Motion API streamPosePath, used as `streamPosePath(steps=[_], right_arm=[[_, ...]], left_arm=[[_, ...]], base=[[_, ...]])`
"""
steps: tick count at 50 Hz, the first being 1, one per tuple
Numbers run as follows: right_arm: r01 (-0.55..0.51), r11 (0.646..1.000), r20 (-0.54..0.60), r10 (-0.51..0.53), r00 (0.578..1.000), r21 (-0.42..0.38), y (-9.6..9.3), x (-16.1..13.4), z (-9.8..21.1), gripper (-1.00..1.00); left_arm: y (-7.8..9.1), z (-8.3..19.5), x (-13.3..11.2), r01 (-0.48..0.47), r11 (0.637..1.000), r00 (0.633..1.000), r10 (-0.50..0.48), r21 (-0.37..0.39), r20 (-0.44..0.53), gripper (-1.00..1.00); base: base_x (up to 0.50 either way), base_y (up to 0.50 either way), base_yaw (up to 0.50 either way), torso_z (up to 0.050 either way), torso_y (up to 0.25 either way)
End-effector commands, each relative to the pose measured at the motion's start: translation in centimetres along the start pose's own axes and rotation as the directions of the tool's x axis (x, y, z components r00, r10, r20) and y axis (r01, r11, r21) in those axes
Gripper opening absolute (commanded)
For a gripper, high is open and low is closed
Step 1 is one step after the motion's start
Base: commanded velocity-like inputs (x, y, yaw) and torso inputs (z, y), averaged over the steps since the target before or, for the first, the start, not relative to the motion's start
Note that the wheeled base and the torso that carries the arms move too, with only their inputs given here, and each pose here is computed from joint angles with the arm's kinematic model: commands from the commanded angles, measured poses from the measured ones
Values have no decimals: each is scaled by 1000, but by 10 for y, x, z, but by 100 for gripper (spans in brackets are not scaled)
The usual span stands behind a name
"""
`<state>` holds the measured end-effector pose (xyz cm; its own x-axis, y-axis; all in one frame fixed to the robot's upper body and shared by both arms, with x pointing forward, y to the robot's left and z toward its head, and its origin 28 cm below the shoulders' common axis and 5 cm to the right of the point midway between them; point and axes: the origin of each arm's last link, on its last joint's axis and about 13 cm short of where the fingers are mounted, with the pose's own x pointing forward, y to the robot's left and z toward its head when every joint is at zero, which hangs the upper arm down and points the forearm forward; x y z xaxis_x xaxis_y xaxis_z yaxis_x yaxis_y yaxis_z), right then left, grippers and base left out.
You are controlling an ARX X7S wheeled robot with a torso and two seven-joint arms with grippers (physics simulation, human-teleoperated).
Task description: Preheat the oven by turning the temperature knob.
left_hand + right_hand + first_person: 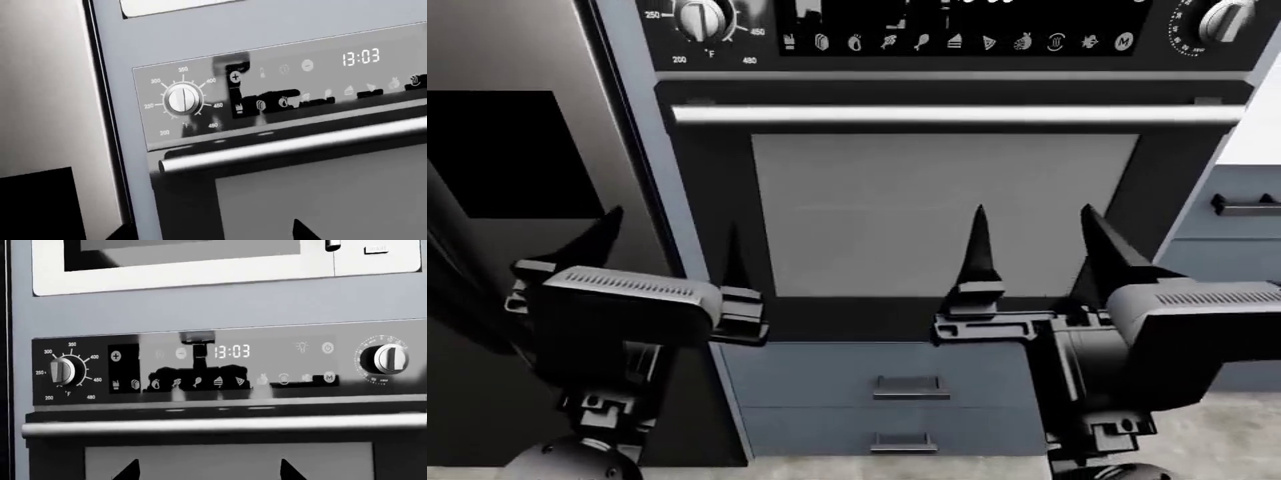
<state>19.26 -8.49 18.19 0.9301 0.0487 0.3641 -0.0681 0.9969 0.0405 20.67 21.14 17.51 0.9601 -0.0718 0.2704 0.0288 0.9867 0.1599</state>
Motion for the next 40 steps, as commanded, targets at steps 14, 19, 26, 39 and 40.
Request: streamPosePath(steps=[14, 19, 26, 39, 40], right_arm=[[-5, 1000, 87, 4, 996, 16, 0, -2, 28, 100], [-5, 1000, 88, 4, 996, 12, -1, -2, 28, 100], [-6, 1000, 93, 4, 996, 20, -1, -2, 29, 100], [-3, 1000, 96, 1, 995, 17, -1, -3, 30, 100], [-2, 1000, 97, 1, 995, 18, -1, -3, 30, 100]], left_arm=[[5, 19, -3, -30, 998, 998, 27, 48, 64, 100], [4, 19, -2, -15, 999, 998, 12, 44, 67, 100], [3, 18, -1, -6, 999, 998, 3, 43, 64, 100], [3, 19, -3, -7, 999, 998, 4, 45, 67, 100], [3, 19, -3, -8, 999, 998, 5, 46, 67, 100]], base=[[0, 0, 0, 0, 0], [0, 0, 0, 0, 0], [217, 0, 0, 0, 0], [273, 0, 0, 0, 0], [273, 0, 0, 0, 0]])
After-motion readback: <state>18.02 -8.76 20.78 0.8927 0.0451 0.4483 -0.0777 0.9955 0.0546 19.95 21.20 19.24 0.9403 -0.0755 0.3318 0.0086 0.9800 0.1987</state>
